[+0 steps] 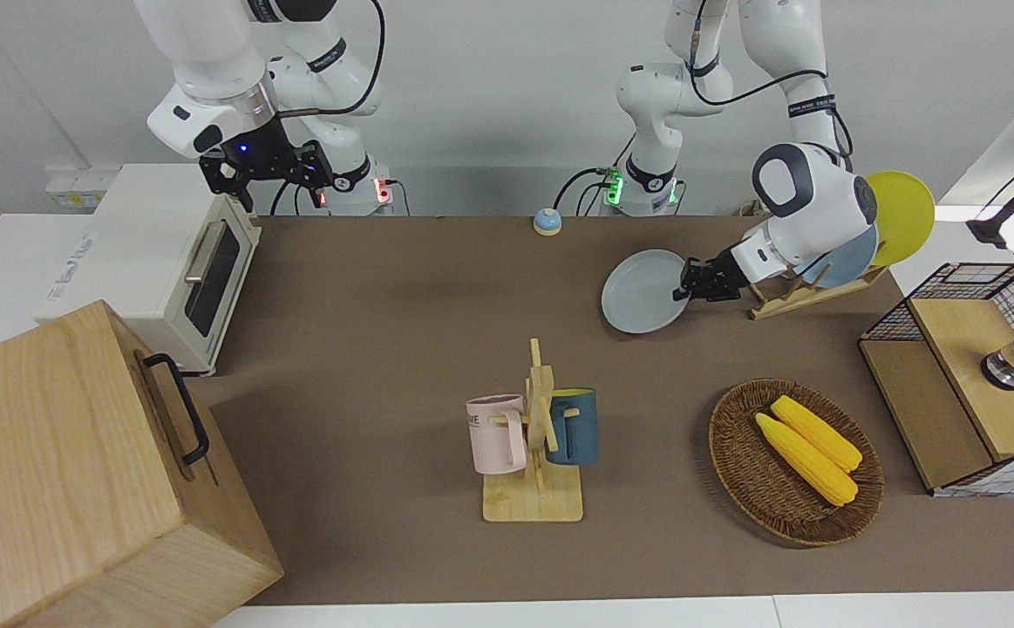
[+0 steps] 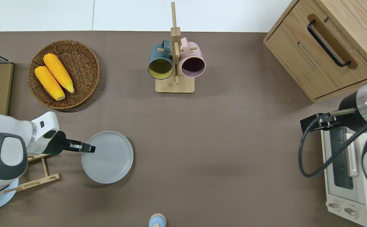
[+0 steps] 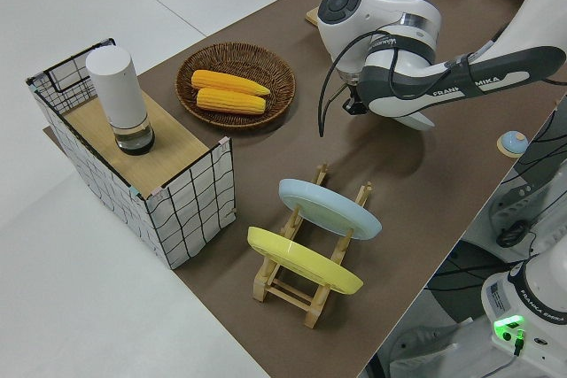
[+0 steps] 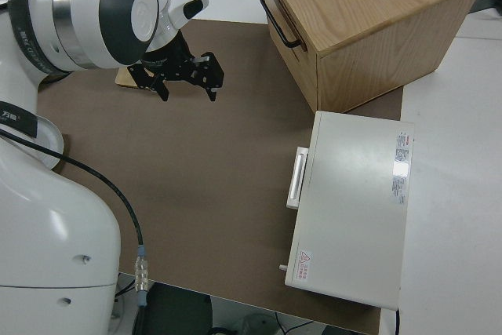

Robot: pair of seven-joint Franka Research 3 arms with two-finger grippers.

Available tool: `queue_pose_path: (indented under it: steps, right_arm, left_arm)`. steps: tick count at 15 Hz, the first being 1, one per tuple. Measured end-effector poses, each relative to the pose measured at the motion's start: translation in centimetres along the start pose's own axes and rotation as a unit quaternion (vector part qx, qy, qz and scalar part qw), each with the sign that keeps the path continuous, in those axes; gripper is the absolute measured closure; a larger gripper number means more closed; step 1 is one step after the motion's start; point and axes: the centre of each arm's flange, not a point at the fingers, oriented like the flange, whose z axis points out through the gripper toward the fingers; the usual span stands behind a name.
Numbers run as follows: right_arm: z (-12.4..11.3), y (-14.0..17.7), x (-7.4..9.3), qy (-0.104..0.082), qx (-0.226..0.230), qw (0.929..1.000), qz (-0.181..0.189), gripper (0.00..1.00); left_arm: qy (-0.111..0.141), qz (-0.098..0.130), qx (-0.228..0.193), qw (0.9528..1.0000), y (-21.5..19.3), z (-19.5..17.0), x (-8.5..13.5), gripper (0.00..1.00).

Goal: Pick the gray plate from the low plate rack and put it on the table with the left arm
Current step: 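Carry the gray plate away from the rack and lower it onto the table, then open the left gripper and withdraw it back toward the robot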

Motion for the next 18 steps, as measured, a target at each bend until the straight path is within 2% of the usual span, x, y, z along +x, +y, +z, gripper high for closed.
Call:
queue_pose_path:
  steps: [1, 2, 6, 9, 12, 15, 18]
  right_arm:
    - [0.0, 0.0, 0.0, 0.0, 0.0, 1.0, 0.0, 0.01]
    - [0.0, 0.0, 0.0, 0.0, 0.0, 1.0, 0.0, 0.01]
    - [0.0, 0.0, 0.0, 0.0, 0.0, 1.0, 0.0, 0.01]
    - [0.0, 0.0, 0.0, 0.0, 0.0, 1.0, 0.0, 0.01]
    - [0.0, 0.0, 0.0, 0.0, 0.0, 1.0, 0.0, 0.01]
    - [0.0, 0.0, 0.0, 0.0, 0.0, 1.0, 0.0, 0.01]
    - [0.0, 0.0, 0.0, 0.0, 0.0, 1.0, 0.0, 0.01]
  left_arm:
    - [0.0, 0.0, 0.0, 1.0, 0.0, 0.0, 0.0, 0.83]
    - [0.0, 0.001, 0.001, 1.0, -0.1, 0.0, 0.0, 0.76]
    - [0.003, -0.001, 0.005, 1.0, -0.6, -0.3, -0.1, 0.35]
    - [0.001, 0.006, 0.028, 0.9996, -1.2, -1.4, -0.1, 0.32]
    - [0.011, 0.009, 0.046, 0.9988, -1.2, -3.3, 0.3, 0.3]
    - [0.018, -0.006, 0.089, 0.9958, -0.1, -6.4, 0.7, 0.26]
    - [0.017, -0.028, 0.136, 0.9902, 2.7, -11.4, 1.2, 0.21]
